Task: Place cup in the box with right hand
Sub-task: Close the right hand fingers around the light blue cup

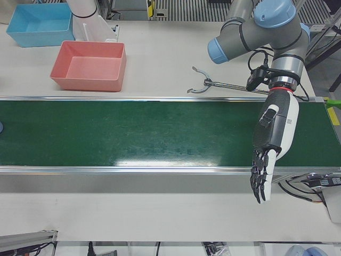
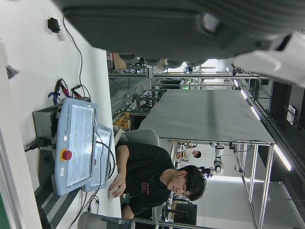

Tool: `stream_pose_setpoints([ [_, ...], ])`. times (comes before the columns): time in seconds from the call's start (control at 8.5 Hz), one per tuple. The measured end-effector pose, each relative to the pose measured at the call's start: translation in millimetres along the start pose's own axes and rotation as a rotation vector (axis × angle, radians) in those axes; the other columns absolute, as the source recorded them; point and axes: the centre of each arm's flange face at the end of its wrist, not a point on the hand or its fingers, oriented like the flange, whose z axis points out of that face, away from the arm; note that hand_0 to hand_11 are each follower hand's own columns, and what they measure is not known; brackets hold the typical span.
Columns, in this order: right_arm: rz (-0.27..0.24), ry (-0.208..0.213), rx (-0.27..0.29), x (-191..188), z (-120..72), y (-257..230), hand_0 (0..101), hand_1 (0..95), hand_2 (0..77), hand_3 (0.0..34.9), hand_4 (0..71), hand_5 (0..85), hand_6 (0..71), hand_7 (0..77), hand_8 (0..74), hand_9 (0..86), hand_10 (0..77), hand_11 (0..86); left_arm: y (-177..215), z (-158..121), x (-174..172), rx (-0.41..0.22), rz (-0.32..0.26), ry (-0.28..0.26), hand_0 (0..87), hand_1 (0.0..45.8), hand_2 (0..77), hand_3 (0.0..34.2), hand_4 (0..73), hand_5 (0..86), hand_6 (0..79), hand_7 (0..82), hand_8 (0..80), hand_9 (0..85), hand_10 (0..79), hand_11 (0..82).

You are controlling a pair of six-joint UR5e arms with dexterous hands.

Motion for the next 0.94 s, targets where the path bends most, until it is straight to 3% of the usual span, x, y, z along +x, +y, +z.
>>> stream_pose_setpoints([
  [0.12,0.002,0.007,-0.004,4.1,0.1,2.0,48,19.6,8.2,10.3,0.0,4.9,7.1,27.8,2.7,10.4,0.5,1.1,0.0,0.0,0.0,0.0,0.0,0.0,0.0,0.5,0.5,0.0,0.0,0.0,0.0,0.0,0.0,0.0,0.0,0.0],
  [0.35,0.005,0.02,-0.011,11.9,0.0,5.7,49,18.5,8.2,10.4,0.0,4.9,3.8,16.9,0.5,1.6,0.5,1.1,0.0,0.0,0.0,0.0,0.0,0.0,0.0,0.5,0.5,0.0,0.0,0.0,0.0,0.0,0.0,0.0,0.0,0.0],
  [0.47,0.006,0.022,-0.014,13.3,0.5,7.7,48,15.8,3.8,10.5,0.0,4.9,3.3,13.6,0.5,2.2,0.5,1.1,0.0,0.0,0.1,0.0,0.0,0.0,0.0,0.5,0.5,0.0,0.0,0.0,0.0,0.0,0.0,0.0,0.0,0.0],
  [0.82,-0.006,0.037,-0.034,24.4,3.5,19.0,49,15.3,6.0,10.4,0.0,4.9,3.3,13.6,0.5,2.7,0.5,1.1,0.0,0.0,0.1,0.0,0.0,0.0,0.0,0.5,0.5,0.0,0.0,0.0,0.0,0.0,0.0,0.0,0.0,0.0],
  [0.94,-0.009,0.043,-0.038,29.1,3.7,21.3,49,19.1,4.9,10.5,0.0,4.9,3.3,14.7,0.5,2.7,0.5,1.1,0.0,0.0,0.0,0.0,0.0,0.0,0.0,0.5,0.5,0.0,0.0,0.0,0.0,0.0,0.0,0.0,0.0,0.0],
])
